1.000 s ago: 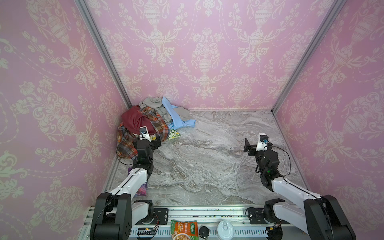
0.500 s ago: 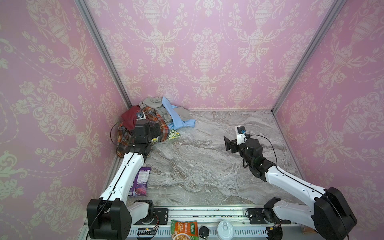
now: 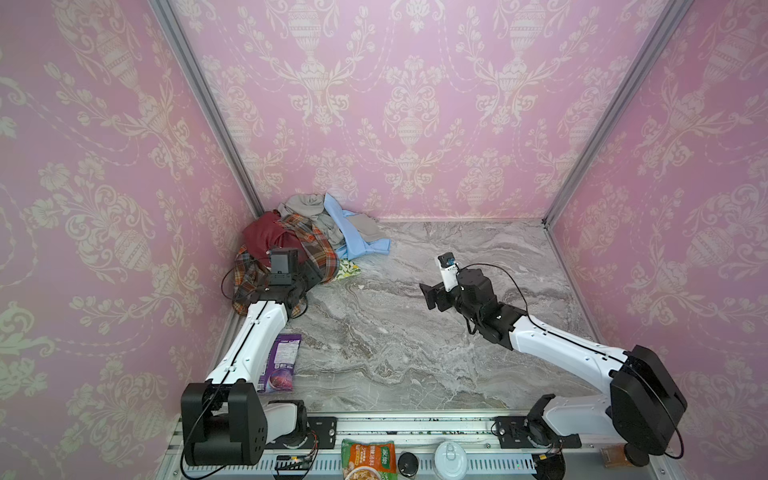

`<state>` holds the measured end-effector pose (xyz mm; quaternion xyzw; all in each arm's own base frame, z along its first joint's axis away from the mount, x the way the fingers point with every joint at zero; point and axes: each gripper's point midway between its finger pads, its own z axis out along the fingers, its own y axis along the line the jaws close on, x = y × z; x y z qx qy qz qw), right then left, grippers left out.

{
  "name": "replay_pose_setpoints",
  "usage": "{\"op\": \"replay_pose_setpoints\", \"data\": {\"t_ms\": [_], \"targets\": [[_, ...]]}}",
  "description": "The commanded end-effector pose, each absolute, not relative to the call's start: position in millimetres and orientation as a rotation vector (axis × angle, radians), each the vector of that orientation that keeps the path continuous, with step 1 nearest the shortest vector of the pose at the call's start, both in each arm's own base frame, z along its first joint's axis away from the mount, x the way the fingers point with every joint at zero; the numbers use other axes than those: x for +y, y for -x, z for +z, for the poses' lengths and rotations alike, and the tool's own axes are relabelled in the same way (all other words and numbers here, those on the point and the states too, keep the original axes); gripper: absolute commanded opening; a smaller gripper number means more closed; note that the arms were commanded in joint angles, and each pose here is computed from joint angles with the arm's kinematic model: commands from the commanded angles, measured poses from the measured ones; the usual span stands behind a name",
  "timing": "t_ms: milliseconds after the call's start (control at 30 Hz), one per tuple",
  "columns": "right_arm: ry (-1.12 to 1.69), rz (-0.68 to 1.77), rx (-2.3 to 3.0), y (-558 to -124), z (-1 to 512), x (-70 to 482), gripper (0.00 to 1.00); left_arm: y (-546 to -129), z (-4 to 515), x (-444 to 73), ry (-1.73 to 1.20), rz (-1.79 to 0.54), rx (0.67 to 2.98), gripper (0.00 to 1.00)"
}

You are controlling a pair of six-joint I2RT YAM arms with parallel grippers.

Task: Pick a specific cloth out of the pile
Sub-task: 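Reach the left gripper to the light blue shirt while the right arm advances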

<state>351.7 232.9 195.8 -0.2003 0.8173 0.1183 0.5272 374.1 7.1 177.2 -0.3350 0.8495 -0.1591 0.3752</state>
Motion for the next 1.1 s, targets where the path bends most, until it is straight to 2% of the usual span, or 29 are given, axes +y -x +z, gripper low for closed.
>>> {"op": "replay_pose_setpoints", "data": {"t_ms": [0, 467, 767, 900, 1067], "targets": [[0.554, 0.323, 1.969, -345, 198, 244, 0.96, -382, 177, -5, 0.963, -0.631, 2.151, 0.71], [0.622, 0.391, 1.979, -339, 203, 258, 0.96, -407, 201, -6, 0.902, -0.711, 2.123, 0.66], [0.687, 0.419, 1.958, -338, 206, 288, 0.96, -389, 201, 20, 0.849, -0.471, 2.205, 0.69], [0.673, 0.455, 1.955, -341, 206, 303, 0.95, -390, 203, 19, 0.783, -0.415, 2.235, 0.65], [0.551, 0.428, 1.992, -351, 204, 296, 0.94, -407, 215, -20, 0.416, -0.095, 2.336, 0.67]]}}
